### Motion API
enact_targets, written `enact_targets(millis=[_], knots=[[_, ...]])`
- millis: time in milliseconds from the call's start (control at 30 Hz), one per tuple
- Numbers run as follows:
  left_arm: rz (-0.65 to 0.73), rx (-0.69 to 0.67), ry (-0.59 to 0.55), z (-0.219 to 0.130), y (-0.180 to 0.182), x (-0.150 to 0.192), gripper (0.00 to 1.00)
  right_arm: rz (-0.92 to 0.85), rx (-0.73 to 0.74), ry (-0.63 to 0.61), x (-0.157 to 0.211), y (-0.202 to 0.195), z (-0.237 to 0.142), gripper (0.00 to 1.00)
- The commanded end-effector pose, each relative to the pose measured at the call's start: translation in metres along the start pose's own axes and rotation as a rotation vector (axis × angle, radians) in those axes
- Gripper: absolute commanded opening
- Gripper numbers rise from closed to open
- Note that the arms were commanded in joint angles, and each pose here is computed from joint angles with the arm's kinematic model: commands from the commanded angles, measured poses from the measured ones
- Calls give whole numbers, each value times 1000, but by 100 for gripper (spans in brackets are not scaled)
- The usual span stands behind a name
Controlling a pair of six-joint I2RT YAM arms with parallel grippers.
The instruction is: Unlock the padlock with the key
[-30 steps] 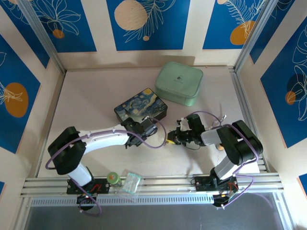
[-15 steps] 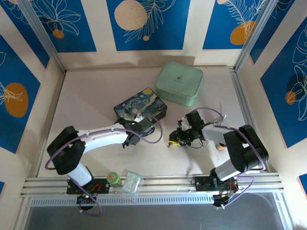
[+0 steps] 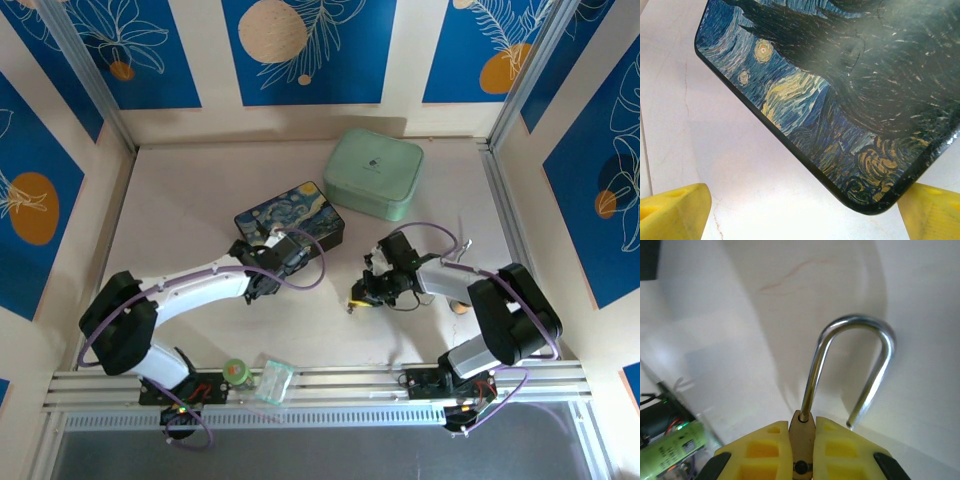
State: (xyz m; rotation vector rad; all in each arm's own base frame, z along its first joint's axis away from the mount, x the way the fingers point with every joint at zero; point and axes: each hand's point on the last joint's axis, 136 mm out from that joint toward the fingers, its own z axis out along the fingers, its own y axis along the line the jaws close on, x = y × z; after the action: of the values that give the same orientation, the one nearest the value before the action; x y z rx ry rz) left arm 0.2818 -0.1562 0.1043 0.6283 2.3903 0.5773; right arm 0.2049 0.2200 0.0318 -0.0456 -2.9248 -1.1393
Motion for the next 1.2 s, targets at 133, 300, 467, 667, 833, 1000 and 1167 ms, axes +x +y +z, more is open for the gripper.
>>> enact_targets(millis=[133, 300, 467, 667, 833, 1000, 1167], knots=[[-24, 16, -12, 4, 0, -1, 95, -106, -340, 73, -16, 84, 8, 0], [-31, 30, -10, 5, -4, -1, 95, -112, -360, 90, -19, 83, 28, 0], [-31, 37, -6, 8, -7, 0, 95, -71, -346, 95, -20, 62, 33, 0], [-28, 32, -7, 9, -7, -2, 95, -26, -284, 67, -9, 31, 33, 0], [-21, 21, -8, 10, -6, -3, 95, -25, -251, 51, -1, 16, 33, 0], [-23, 19, -6, 9, -5, -1, 95, -2, -223, 63, 5, 6, 32, 0], [-49, 13, -23, 3, 0, -4, 94, -9, -287, 69, -1, 31, 20, 0]])
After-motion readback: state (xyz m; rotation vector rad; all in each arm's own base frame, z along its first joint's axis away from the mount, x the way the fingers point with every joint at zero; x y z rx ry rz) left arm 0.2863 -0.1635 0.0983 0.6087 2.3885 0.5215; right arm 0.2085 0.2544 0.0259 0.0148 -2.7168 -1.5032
